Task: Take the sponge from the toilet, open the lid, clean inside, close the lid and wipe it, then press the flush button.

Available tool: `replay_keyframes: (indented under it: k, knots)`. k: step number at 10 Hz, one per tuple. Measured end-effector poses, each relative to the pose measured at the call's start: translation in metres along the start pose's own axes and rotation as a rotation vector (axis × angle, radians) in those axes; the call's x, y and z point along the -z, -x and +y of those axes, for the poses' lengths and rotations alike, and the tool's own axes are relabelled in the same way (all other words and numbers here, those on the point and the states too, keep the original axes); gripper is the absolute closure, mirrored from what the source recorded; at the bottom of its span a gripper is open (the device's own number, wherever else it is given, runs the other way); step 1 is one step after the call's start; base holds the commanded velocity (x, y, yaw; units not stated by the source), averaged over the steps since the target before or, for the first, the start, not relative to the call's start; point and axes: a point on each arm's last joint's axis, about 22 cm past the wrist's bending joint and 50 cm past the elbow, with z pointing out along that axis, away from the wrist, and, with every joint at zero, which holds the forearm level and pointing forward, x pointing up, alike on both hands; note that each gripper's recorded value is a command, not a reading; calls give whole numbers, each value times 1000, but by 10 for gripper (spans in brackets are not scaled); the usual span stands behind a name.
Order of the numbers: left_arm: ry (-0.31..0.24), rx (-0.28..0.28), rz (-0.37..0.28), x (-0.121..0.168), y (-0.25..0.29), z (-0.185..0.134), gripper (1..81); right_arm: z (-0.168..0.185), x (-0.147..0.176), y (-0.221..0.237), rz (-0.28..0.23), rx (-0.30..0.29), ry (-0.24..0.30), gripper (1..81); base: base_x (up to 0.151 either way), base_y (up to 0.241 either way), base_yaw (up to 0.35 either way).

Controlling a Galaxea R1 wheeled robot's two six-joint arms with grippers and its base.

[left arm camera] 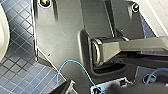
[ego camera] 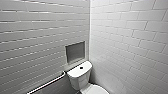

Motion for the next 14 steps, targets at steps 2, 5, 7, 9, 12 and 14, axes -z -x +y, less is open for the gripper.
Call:
replay_keyframes:
  k: [2,5,7,9,12,14]
  knots:
    - [13,-1,5,-2,-2,8,10,-2,9,-3,17,1,-23,811,0,0,0]
    - [19,-1,6,-3,-2,12,10,5,10,3,20,-5,-10,811,0,0,0]
    - [18,-1,6,-3,-2,12,10,36,14,5,19,-10,55,811,0,0,0]
    - [19,0,5,-3,-1,12,10,31,10,5,27,-11,50,811,64,0,0]
    - [19,0,4,-4,1,13,10,31,10,11,23,-15,50,811,84,0,0]
    - [19,-2,12,-3,-3,12,10,29,9,7,29,-13,47,811,95,0,0]
